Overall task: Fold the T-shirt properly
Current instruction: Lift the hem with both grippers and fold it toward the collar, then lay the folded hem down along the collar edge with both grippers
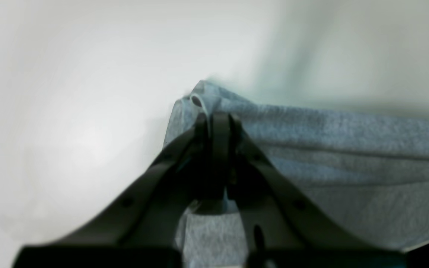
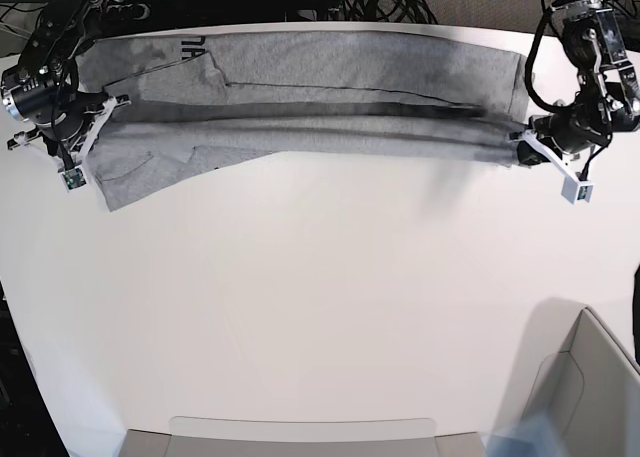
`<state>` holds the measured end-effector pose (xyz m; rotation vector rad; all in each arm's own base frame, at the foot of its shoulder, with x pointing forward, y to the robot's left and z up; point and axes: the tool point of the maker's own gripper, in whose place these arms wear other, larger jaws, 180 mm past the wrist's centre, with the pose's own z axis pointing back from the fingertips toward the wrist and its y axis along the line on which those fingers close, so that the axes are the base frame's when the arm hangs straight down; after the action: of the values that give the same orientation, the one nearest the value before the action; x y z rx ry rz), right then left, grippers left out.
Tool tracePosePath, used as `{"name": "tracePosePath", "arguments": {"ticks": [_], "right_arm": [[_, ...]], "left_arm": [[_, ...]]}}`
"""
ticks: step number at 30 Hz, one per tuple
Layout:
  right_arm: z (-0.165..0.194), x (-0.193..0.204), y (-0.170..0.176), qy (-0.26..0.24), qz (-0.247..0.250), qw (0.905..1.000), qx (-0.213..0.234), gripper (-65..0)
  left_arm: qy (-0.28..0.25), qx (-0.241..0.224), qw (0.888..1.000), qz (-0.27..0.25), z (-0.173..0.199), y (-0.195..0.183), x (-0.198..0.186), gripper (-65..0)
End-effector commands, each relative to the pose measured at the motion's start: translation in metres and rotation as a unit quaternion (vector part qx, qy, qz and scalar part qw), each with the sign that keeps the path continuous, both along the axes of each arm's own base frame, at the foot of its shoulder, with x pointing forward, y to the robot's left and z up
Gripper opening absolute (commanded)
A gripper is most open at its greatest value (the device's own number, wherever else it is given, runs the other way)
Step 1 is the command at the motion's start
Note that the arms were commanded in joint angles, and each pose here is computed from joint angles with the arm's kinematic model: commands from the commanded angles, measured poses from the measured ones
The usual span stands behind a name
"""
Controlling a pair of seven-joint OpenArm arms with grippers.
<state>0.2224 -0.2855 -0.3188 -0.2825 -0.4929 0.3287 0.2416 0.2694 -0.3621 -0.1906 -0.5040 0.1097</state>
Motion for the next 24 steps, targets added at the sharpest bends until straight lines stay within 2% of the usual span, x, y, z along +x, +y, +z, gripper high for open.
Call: {"name": "tracePosePath", "arguments": {"ticks": [1,13,23,24], "right_arm": [[0.007,0.0,-0.005,-0.005,0.005,0.9998,-0.017,-65.0],[-0.012,-0.029,-0.005,0.041,0.005,0.999,-0.016,-65.0],[-0.018,-0.034,0.002,0.048,0.006,0.9988,-0.006,-65.0],[-0.018,-0.034,0.002,0.048,0.006,0.9988,-0.006,-65.0]], "left_arm": [[-0.015,0.014,1.0,0.0,0.009,0.007,0.005,-65.0],[0.022,0.013,1.0,-0.004,-0.008,0.005,-0.021,-65.0],[0.024,0.016,1.0,0.002,-0.015,0.007,-0.029,-65.0],[0.024,0.017,1.0,0.002,-0.015,0.008,-0.03,-63.2]]}}
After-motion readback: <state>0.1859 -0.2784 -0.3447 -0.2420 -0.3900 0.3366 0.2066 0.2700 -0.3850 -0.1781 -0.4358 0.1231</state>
